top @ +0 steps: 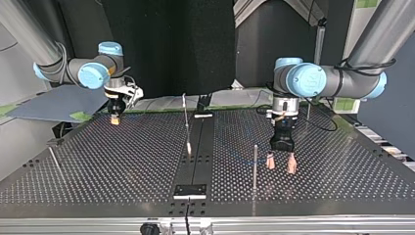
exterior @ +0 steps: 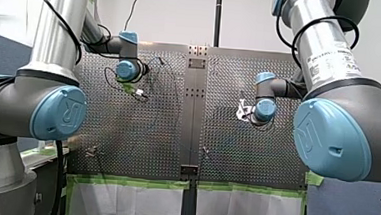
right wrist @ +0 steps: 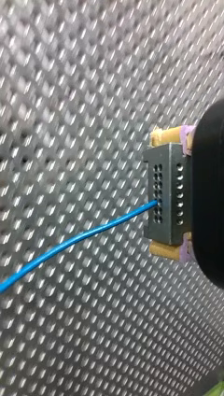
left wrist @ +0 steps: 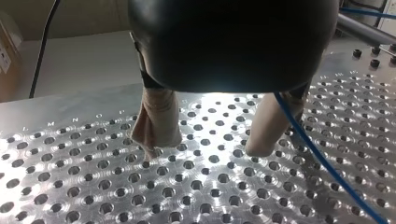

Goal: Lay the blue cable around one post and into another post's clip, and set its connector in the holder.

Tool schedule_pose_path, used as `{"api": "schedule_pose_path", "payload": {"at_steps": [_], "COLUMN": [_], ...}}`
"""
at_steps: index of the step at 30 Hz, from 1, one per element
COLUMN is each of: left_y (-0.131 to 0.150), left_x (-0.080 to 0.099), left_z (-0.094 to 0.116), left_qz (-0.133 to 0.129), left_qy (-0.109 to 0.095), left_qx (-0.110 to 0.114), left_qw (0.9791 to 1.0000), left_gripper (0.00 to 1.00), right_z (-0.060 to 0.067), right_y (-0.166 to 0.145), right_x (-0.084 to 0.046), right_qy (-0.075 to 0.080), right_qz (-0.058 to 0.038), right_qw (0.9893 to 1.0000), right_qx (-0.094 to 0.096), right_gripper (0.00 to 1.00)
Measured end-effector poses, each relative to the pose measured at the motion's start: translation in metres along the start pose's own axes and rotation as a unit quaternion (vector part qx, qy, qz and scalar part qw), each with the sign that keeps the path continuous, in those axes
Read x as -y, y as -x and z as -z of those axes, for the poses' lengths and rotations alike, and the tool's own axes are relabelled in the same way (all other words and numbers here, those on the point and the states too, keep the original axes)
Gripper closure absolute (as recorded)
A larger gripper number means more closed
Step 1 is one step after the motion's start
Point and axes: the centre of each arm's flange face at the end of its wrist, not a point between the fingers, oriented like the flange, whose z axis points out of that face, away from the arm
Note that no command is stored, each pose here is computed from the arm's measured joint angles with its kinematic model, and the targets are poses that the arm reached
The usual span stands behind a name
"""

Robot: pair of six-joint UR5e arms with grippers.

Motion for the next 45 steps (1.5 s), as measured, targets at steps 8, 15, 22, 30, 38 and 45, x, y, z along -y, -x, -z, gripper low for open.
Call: {"api": "schedule_pose_path", "payload": {"at_steps": [8, 15, 22, 30, 38, 45], "left_y": [0.001, 0.001, 0.001, -0.004, -0.005, -0.003], "left_x": [0.001, 0.001, 0.001, 0.002, 0.003, 0.002], "left_z": [-0.001, -0.002, -0.001, 0.000, 0.001, 0.000], "left_qz": [0.000, -0.001, -0.001, -0.002, -0.002, -0.002], "left_qy": [-0.002, -0.001, 0.000, 0.000, 0.000, 0.001], "left_qx": [0.000, 0.001, 0.000, -0.004, -0.005, -0.004], "left_qw": [1.0000, 1.0000, 1.0000, 1.0000, 1.0000, 1.0000], "left_gripper": [0.00, 0.00, 0.00, 0.00, 0.00, 0.00], "right_z": [0.012, 0.023, 0.037, 0.051, 0.058, 0.042], "right_y": [-0.054, -0.086, -0.119, -0.159, -0.174, -0.142], "right_x": [-0.005, -0.024, -0.049, -0.081, -0.120, -0.129], "right_qy": [0.034, 0.072, 0.092, 0.099, 0.099, 0.089], "right_qz": [0.0192, 0.0270, 0.0295, 0.0178, 0.0056, 0.0216], "right_qw": [0.9990, 0.9968, 0.9950, 0.9935, 0.9921, 0.9932], "right_qx": [-0.019, -0.024, -0.027, -0.052, -0.078, -0.071], "right_gripper": [0.93, 0.93, 0.93, 0.93, 0.93, 0.93]}}
